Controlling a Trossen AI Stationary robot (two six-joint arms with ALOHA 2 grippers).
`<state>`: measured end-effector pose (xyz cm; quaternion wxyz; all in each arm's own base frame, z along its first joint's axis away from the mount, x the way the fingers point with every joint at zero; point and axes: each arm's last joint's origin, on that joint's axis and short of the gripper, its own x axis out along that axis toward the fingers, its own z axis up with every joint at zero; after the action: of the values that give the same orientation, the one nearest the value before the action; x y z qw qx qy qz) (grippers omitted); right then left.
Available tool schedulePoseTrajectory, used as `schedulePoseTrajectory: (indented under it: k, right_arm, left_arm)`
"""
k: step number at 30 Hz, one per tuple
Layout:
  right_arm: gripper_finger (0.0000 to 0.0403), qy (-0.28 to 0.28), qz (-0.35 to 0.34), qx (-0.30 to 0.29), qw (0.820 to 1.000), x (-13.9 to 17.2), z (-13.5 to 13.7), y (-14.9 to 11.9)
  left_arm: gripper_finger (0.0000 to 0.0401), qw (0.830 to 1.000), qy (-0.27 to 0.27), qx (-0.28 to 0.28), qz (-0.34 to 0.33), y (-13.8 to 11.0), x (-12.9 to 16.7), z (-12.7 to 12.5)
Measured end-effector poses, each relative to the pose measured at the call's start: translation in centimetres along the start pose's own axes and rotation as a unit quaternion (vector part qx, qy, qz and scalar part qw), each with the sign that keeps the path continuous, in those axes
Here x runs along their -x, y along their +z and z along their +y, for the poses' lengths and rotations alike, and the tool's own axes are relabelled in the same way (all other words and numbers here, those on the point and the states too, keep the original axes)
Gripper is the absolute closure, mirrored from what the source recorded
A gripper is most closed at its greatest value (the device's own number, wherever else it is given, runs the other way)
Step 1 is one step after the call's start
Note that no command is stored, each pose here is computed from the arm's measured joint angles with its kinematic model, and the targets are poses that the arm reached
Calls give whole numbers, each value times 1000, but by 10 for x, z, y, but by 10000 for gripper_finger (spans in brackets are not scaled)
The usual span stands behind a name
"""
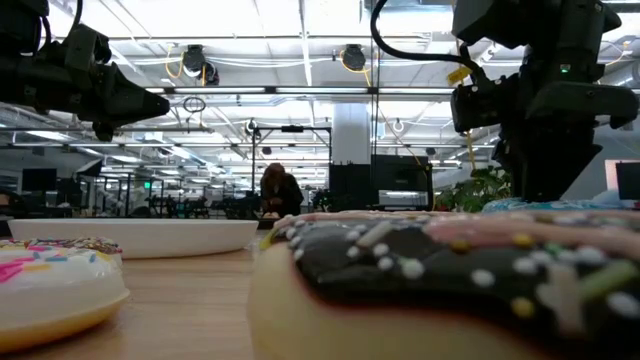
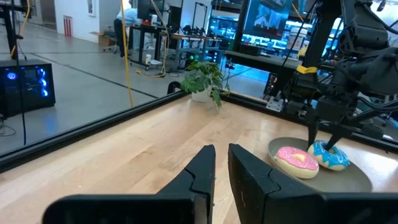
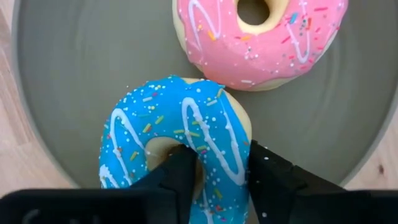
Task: Pick & Place donuts
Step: Put the big blue donut on the gray plate
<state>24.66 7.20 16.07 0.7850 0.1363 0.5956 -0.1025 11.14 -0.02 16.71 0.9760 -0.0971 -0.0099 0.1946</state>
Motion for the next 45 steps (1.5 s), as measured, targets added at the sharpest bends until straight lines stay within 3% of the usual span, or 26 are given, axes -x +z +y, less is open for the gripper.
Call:
schedulePoseTrajectory:
  k: [26,33,38,45]
  right_arm:
    - [179,-8,11,13,1000,21,1,10]
    - [187,-4,-57,30,998,46,5,25]
    - [204,3,-83,25,996,45,8,30]
    - [259,-20,-100,40,994,39,10,34]
  left_arm:
    - [350,1000,0,0,0,0,0,0]
    - [350,1000,0,0,0,0,0,0]
    - [350,1000,0,0,0,0,0,0]
    - [350,1000,0,0,0,0,0,0]
